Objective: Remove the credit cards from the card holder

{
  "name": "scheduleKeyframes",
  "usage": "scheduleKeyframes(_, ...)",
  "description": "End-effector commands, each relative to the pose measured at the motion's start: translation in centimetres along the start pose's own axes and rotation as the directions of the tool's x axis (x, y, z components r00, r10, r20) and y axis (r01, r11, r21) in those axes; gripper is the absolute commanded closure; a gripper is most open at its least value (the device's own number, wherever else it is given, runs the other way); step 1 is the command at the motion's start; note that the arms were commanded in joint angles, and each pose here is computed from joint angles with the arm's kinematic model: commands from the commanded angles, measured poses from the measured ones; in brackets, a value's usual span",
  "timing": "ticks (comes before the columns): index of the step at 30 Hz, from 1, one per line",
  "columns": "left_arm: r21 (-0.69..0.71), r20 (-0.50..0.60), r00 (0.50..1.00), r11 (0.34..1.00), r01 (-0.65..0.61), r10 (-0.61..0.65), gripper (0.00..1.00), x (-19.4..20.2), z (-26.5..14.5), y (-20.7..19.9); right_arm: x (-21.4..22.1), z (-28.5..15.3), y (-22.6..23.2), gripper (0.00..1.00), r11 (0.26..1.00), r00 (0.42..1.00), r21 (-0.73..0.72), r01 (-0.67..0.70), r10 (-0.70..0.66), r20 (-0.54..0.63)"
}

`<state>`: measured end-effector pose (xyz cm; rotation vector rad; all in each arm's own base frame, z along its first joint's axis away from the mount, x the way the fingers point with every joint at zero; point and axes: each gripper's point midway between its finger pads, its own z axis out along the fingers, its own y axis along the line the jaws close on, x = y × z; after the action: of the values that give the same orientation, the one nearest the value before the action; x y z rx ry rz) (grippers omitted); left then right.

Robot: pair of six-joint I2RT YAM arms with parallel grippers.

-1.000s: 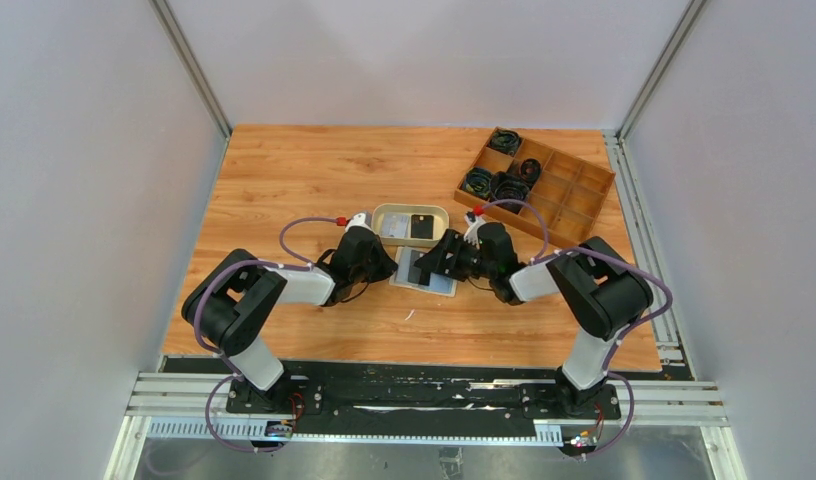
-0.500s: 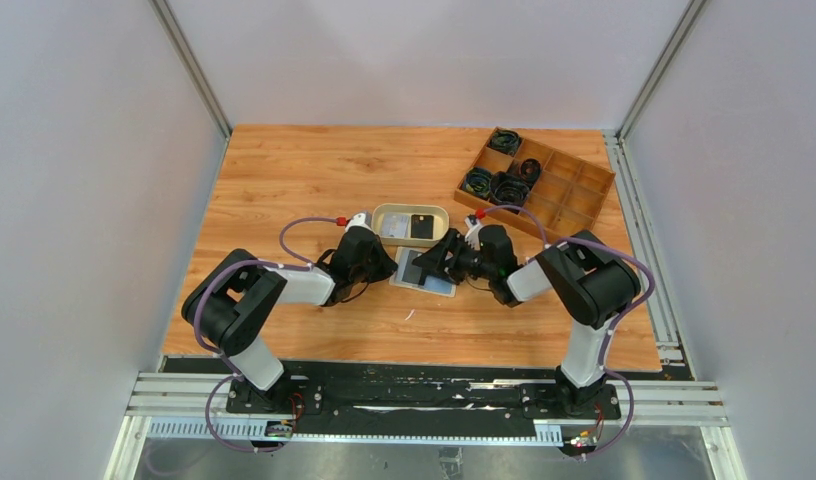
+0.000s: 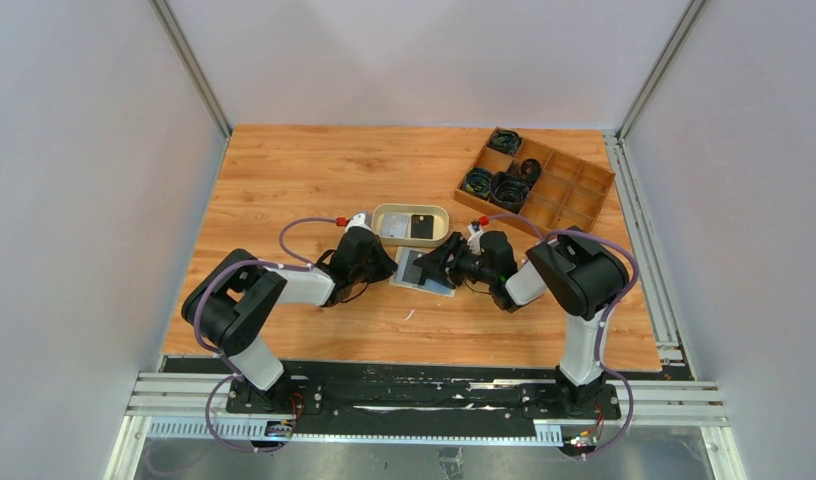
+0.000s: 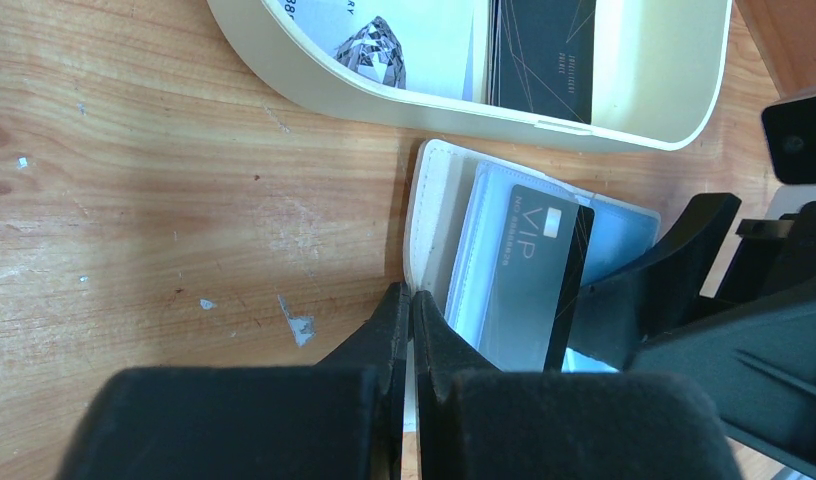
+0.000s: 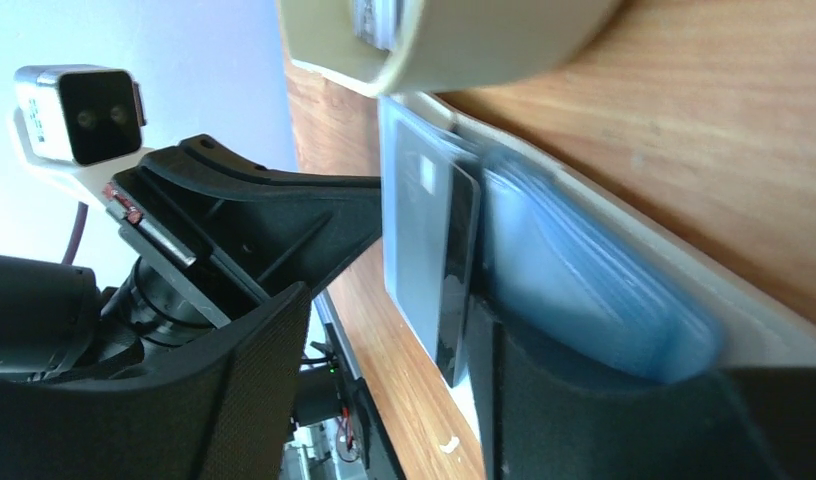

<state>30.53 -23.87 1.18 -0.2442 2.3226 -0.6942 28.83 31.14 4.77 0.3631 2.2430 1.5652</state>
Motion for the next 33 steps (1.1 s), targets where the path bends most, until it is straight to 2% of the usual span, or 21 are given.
scheduleKeyframes(1, -0.305, -0.324, 0.946, 0.944, -0.126, 0.021, 1.0, 9.5, -3.2, 9.9, 3.6, -1.5, -6.4, 0.42, 0.974, 0.991, 0.204, -0.098, 0.113, -0.064)
scheduleKeyframes(6, -0.305, -0.325, 0.945, 0.944, -0.127, 0.022, 1.0, 9.5, -3.2, 10.0, 3.6, -2.1, -6.5, 0.59, 0.974, 0.995, 0.22, -0.063, 0.077, -0.057)
scheduleKeyframes(11, -0.307, -0.328, 0.945, 0.943, -0.126, 0.02, 1.0, 9.6, -3.2, 10.0, 3.5, -2.2, -6.7, 0.7, 0.972, 0.996, 0.228, -0.053, 0.067, -0.054)
scheduleKeyframes(13, -0.304, -0.328, 0.945, 0.944, -0.127, 0.022, 1.0, 9.5, -3.2, 9.9, 3.4, -2.0, -6.6, 0.79, 0.973, 0.997, 0.225, -0.047, 0.059, -0.051)
scheduleKeyframes(18, -0.303, -0.328, 0.944, 0.944, -0.127, 0.022, 1.0, 9.5, -3.2, 9.9, 3.1, -1.5, -6.9, 0.84, 0.973, 0.998, 0.227, -0.039, 0.051, -0.048)
scheduleKeyframes(19, -0.304, -0.329, 0.944, 0.944, -0.128, 0.022, 1.0, 9.5, -3.2, 9.9, 3.1, -1.5, -7.0, 0.87, 0.973, 0.998, 0.228, -0.039, 0.052, -0.048)
scheduleKeyframes(21, -0.305, -0.328, 0.944, 0.944, -0.127, 0.022, 1.0, 9.5, -3.3, 10.0, 3.1, -1.5, -7.0, 1.0, 0.973, 0.998, 0.226, -0.04, 0.052, -0.047)
scheduleKeyframes(33, -0.304, -0.329, 0.944, 0.943, -0.132, 0.026, 1.0, 9.4, -3.2, 9.9, 2.0, -4.3, -6.1, 1.0, 0.969, 0.999, 0.244, 0.034, -0.032, -0.013)
